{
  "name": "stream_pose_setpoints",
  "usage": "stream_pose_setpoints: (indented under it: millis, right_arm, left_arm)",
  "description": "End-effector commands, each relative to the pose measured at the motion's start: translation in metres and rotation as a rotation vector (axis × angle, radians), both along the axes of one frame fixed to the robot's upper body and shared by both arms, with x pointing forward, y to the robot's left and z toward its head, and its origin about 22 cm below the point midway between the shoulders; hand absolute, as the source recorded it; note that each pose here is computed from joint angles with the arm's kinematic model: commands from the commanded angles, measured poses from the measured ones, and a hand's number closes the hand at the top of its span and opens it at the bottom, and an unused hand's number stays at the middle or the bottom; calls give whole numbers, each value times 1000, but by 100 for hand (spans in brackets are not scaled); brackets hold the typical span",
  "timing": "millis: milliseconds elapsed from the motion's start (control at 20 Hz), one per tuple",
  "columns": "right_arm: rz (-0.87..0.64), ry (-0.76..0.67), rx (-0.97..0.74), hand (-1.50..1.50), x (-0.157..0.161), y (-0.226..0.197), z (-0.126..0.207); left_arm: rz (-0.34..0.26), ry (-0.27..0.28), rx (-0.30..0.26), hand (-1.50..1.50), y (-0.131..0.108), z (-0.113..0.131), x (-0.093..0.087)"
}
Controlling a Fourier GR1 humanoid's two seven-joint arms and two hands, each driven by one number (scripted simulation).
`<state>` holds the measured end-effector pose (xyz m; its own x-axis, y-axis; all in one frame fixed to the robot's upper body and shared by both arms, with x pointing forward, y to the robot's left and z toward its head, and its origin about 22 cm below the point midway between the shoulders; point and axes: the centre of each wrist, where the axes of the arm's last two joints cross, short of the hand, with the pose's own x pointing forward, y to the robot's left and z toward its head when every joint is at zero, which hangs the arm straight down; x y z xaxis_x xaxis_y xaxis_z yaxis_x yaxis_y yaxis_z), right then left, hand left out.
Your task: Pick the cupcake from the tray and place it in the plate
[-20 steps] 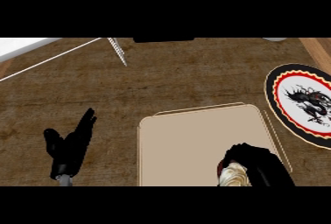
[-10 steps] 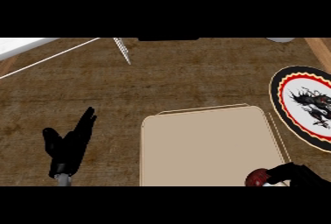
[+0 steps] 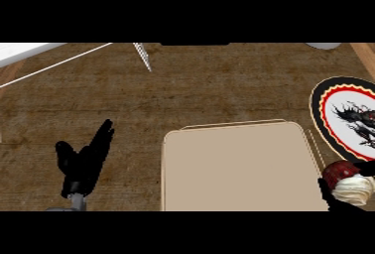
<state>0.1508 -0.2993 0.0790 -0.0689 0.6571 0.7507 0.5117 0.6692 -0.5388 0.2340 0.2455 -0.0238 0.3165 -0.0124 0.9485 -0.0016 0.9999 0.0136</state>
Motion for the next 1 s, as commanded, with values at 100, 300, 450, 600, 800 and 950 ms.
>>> stream_pose_setpoints:
  millis: [100,300,450,600,800,950]
  right_arm:
    - [-181,-98,11,150,60,-66,3]
    - [-181,-89,-12,150,88,-107,-18]
    - [-182,-94,3,150,112,-135,-17]
    - [-191,-99,1,150,123,-159,-29]
    - [-195,-114,2,150,134,-191,-29]
    - [-258,123,9,150,133,-201,-37]
  left_arm:
    - [-11,51,-5,0,-8,-2,2]
    - [-25,47,-15,0,-9,-5,3]
    - [-37,49,-6,0,-1,-5,10]
    - [-8,54,-5,0,-17,-20,0]
    - [-36,53,-7,0,-14,4,14]
    - [-41,43,12,0,-13,12,16]
